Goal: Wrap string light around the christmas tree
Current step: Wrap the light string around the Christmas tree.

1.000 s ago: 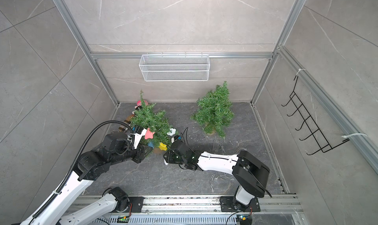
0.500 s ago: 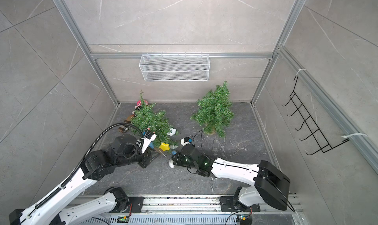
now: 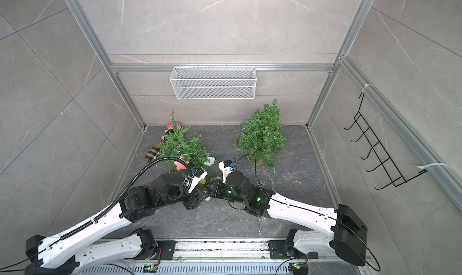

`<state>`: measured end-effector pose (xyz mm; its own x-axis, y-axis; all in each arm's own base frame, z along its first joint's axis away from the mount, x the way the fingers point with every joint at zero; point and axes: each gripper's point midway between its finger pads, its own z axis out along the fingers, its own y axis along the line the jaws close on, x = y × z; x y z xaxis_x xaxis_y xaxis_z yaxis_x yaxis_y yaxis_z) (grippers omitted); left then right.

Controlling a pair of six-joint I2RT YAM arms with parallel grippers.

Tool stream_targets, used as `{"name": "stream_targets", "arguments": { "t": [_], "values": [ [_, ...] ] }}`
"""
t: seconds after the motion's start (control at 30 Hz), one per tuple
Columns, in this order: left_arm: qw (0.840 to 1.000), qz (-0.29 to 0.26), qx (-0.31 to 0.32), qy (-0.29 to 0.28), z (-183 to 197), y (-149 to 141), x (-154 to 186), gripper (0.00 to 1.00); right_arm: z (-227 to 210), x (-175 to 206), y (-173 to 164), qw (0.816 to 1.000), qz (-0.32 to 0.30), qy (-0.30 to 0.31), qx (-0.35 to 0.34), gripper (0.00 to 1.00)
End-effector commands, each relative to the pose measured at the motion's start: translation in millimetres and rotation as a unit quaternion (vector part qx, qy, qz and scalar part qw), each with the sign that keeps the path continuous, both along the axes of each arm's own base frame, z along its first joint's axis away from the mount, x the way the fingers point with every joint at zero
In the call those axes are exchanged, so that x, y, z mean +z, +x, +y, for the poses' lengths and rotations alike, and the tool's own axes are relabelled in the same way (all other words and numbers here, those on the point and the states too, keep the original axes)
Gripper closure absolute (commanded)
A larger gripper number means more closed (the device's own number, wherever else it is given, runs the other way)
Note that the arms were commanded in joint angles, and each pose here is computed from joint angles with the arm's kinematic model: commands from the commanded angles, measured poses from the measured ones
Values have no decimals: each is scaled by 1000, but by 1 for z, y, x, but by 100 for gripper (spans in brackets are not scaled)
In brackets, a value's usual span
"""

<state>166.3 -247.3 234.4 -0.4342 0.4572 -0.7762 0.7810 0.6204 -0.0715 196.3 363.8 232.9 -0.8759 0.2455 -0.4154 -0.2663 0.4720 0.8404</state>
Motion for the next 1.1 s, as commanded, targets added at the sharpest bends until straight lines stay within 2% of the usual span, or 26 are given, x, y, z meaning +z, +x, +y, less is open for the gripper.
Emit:
{"name": "stream_targets", "arguments": {
  "t": [0.0,0.13,0.23,0.47,0.57,0.67,0.77,0.83,0.93,1.07],
  "values": [
    [999,-51,4,-16,-6,17,18,44,8,30,-4,999,-6,46,12,100],
    [999,-32,9,-17,3,17,7,48,5,36,-4,999,-10,52,8,100],
    [999,-18,21,-32,10,24,5,56,8,37,-5,998,-9,55,13,100],
    [999,-1,-1,-48,-5,26,9,74,15,38,-6,997,-2,67,24,100],
    [999,2,-7,-53,-7,24,10,77,16,42,-5,997,-6,72,23,100],
    [998,-2,-3,-61,-7,25,16,75,18,41,-5,997,-5,74,24,100],
    [998,-7,-5,-59,-2,21,23,60,17,42,-5,997,-5,74,24,100],
    [998,-10,-13,-53,2,17,24,57,15,44,-4,997,-10,73,21,100],
    [998,-11,-25,-50,1,14,24,58,16,47,-5,997,-12,73,23,100],
    [998,-19,-32,-56,-4,17,30,65,18,47,-5,997,-10,74,27,100]
  ]
}}
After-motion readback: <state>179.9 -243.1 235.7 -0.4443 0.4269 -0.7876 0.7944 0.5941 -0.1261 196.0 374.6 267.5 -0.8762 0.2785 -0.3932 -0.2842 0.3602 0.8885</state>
